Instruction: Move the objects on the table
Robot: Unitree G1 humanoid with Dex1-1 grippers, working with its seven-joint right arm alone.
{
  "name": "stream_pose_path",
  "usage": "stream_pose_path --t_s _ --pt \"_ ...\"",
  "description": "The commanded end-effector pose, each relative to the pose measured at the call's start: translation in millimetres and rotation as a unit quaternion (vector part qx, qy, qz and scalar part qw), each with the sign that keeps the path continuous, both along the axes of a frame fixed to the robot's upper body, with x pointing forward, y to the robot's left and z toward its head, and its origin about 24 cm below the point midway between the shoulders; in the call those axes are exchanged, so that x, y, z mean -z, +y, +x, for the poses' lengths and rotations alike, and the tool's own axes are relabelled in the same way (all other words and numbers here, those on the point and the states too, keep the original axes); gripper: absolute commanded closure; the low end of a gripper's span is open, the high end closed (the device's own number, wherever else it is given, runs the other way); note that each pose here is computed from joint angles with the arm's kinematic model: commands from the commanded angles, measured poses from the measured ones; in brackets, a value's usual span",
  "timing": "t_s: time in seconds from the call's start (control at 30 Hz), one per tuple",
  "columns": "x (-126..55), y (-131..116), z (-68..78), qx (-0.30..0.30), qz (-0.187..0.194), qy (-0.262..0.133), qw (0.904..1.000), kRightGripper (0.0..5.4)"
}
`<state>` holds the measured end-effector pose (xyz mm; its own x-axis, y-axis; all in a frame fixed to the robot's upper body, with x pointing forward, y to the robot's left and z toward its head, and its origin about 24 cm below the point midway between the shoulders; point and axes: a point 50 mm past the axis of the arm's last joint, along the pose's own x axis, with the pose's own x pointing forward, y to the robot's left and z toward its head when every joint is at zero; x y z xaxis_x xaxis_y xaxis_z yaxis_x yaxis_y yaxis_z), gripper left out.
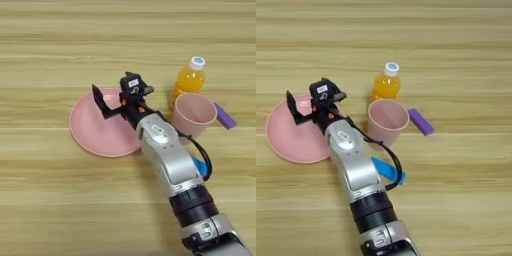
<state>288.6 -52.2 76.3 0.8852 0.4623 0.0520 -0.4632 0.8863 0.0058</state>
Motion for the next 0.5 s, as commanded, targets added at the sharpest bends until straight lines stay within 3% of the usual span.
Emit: stream_pose_path --t_s 0.03,0.3,0.5 --pt "-39.8 8.0 -4.7 -0.031 0.068 -0.099 0.9923 0.03" --pt "-55.7 -7.8 -17.1 -0.058 0.098 -0.174 0.9782 0.03" --pt "-70.3 -28.5 -26.3 -0.064 0.074 -0.242 0.9653 0.03"
